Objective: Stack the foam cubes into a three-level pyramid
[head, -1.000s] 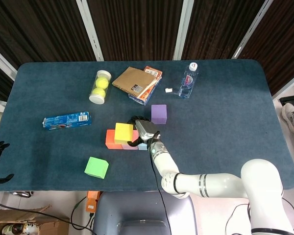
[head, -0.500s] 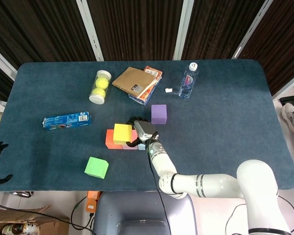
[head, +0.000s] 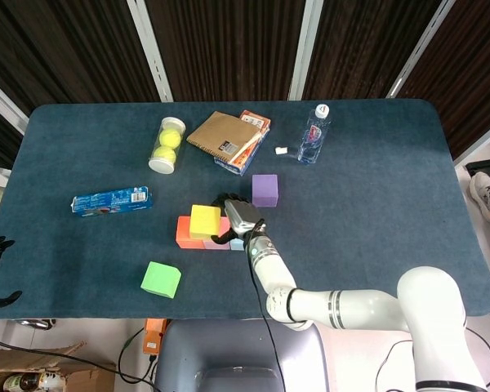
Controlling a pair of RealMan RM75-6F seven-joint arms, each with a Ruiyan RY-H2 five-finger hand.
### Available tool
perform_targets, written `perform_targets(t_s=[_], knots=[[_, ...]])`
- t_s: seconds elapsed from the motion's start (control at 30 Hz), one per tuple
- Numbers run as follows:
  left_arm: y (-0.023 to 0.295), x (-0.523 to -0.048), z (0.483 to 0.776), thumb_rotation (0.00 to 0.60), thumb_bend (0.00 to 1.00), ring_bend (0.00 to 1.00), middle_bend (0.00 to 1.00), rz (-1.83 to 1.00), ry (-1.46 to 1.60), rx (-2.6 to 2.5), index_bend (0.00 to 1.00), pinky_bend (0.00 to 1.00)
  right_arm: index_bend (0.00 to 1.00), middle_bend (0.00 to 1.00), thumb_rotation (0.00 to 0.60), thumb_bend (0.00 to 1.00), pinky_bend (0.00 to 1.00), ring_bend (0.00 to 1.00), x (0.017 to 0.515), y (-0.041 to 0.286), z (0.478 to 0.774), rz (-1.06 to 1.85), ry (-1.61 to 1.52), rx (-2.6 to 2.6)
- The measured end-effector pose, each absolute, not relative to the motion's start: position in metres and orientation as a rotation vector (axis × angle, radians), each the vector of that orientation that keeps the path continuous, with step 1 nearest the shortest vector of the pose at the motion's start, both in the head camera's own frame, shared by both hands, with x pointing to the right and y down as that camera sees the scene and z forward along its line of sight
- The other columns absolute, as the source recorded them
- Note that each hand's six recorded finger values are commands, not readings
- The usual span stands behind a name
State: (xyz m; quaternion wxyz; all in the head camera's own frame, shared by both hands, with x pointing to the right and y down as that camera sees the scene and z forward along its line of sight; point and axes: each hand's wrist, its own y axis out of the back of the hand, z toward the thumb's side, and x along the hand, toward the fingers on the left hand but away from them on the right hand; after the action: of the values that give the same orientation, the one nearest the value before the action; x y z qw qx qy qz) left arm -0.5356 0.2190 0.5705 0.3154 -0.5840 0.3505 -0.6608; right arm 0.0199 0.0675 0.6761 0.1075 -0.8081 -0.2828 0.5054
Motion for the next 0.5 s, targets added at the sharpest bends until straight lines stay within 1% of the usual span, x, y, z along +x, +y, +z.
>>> perform_targets(t_s=[0.27,0.5], knots=[[0.2198,-0.5366,0.5701,0.600,0.01,0.03,0.11,-1.743,0.925,-1.538,0.19,0.05,0.39,0.11,0.600,0.21,0.07,0.02,0.0188,0.0700,0.6801,1.499,-0.817,-2.373],[0.2200,-0.5366,0.5696,0.600,0.01,0.03,0.11,-1.741,0.927,-1.540,0.19,0.05,0.26,0.11,0.600,0.21,0.07,0.02,0.0182,0.0720,0.6811,1.505,-0.800,-2.377]])
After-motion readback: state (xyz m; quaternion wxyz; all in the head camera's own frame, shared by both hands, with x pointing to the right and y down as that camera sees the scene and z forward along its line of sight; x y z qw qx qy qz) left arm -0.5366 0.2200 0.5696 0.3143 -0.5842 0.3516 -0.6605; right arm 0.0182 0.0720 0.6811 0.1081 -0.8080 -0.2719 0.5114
